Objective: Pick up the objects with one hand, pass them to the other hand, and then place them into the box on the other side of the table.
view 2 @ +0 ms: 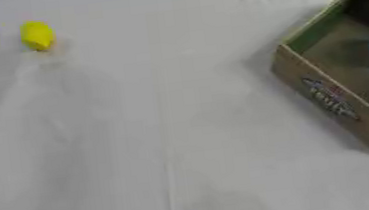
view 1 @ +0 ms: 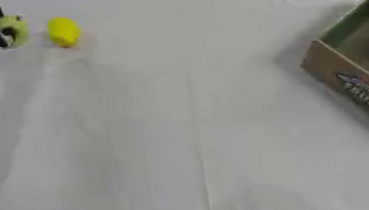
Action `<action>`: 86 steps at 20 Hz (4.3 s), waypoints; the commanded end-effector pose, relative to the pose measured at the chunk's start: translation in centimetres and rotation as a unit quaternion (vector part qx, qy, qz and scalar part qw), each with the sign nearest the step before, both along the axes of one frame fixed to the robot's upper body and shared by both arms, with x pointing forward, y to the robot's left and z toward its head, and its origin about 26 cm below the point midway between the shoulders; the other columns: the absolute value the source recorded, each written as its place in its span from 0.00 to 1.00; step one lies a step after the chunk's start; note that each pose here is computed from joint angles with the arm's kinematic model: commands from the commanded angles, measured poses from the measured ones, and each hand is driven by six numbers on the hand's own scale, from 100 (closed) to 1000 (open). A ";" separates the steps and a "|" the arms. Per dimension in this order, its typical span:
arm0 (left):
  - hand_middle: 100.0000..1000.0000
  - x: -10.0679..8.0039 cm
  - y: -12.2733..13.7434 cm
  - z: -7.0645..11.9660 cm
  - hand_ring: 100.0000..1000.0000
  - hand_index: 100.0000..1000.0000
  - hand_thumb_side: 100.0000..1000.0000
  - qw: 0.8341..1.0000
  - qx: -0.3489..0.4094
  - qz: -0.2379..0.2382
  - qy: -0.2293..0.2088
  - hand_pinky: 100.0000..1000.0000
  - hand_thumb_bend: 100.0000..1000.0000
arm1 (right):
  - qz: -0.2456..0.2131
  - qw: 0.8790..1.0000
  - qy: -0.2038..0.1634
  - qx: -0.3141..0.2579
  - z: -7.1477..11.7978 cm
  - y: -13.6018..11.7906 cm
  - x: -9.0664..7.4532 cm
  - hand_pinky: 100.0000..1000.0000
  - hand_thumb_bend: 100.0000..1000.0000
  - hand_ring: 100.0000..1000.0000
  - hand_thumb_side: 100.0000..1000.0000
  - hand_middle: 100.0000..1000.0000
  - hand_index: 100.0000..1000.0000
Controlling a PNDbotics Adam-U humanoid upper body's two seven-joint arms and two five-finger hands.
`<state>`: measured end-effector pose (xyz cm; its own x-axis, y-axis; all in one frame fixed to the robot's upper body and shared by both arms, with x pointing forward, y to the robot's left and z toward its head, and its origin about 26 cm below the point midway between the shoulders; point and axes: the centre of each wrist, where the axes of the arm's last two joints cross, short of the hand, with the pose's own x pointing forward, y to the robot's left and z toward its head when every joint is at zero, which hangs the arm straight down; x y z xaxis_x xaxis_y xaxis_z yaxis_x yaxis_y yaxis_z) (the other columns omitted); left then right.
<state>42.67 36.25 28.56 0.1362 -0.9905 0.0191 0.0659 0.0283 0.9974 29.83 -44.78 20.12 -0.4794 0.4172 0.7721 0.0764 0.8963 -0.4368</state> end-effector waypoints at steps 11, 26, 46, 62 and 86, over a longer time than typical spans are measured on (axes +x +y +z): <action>0.43 -4.9 -2.9 3.5 0.51 0.46 0.00 0.993 -0.037 -0.088 -0.064 0.60 0.00 | -0.005 1.000 -0.015 -0.012 2.2 -0.6 -0.3 0.97 0.00 0.75 0.46 0.84 0.73; 0.38 -8.1 -7.8 2.6 0.47 0.44 0.07 0.966 -0.131 -0.184 -0.125 0.57 0.00 | 0.000 1.000 -0.016 -0.012 2.8 -0.7 -0.2 0.97 0.00 0.75 0.45 0.84 0.73; 0.36 -9.0 -13.6 0.2 0.44 0.42 0.11 0.932 -0.177 -0.278 -0.152 0.56 0.00 | 0.011 1.000 -0.021 -0.010 3.4 -0.1 0.0 0.97 0.00 0.75 0.46 0.84 0.73; 0.35 -8.4 -17.9 -2.8 0.43 0.42 0.14 0.903 -0.188 -0.337 -0.189 0.55 0.00 | 0.056 0.997 -0.025 -0.050 4.5 1.8 0.9 0.96 0.00 0.76 0.42 0.84 0.75; 0.36 -7.4 -18.9 -6.6 0.43 0.41 0.11 0.892 -0.156 -0.345 -0.246 0.55 0.00 | 0.179 0.955 0.010 -0.236 6.7 11.9 6.6 0.93 0.00 0.76 0.21 0.86 0.80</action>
<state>35.31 17.14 21.16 -0.6009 -0.7696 0.2159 -0.2313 0.4260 0.8746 36.38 -32.95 26.14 -0.6395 0.5201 0.5662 -0.2198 0.5820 -0.7829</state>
